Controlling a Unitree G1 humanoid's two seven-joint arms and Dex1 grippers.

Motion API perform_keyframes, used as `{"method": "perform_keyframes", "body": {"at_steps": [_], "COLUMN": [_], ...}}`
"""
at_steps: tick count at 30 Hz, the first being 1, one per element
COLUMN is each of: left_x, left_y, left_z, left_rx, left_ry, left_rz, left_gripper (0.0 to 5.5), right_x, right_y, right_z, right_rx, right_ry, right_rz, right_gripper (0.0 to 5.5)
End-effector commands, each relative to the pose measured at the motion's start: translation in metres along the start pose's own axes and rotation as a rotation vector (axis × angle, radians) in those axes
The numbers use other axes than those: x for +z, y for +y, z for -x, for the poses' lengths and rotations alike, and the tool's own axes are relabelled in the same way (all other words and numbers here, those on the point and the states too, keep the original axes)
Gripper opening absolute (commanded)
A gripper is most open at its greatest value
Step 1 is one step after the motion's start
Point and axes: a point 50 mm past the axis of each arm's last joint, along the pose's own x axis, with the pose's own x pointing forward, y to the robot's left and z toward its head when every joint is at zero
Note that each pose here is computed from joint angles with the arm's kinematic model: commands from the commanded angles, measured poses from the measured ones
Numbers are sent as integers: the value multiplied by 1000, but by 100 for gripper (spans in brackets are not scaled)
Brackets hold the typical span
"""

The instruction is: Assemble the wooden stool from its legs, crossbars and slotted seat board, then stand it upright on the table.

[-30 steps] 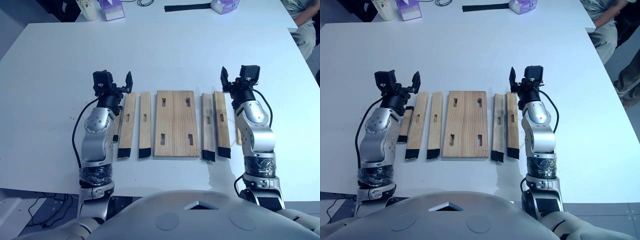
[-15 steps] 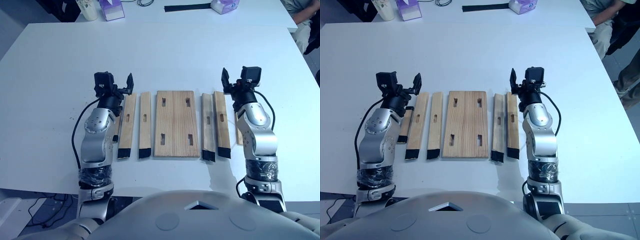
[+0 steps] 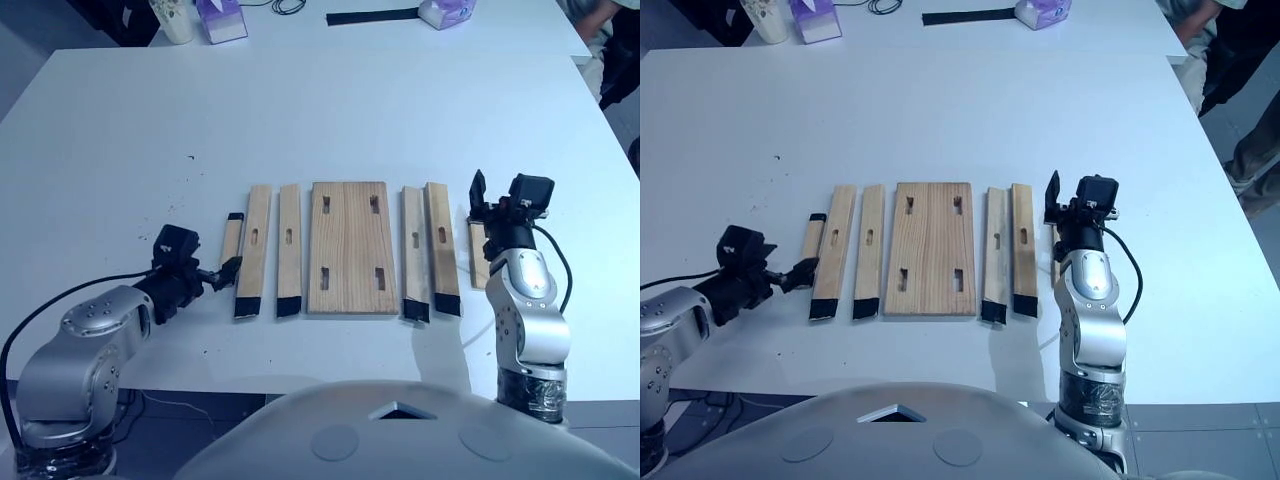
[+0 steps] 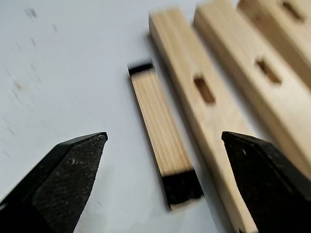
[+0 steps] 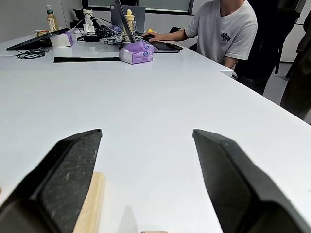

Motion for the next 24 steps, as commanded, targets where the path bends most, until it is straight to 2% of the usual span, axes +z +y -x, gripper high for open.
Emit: {"method": "perform_keyframes", "body": {"at_steps": [1,12,24], "left_x": [-10,5,-27], "left_y": [5,17,21], "left_z": [-7,-15,-27], "left_rx": [39,62,61], "left_ry": [21,-71,39], "left_rz": [-3,17,-13], "left_gripper": [440,440,440], "right_x": [4,3,1], "right_y": [-4,0,1], "right_z": [-5,-4,-6], "right_rx": [4,7,18], "right_ry": [-3,3,14], "right_rz": [14,9,11], "right_gripper": [344,344,344]}}
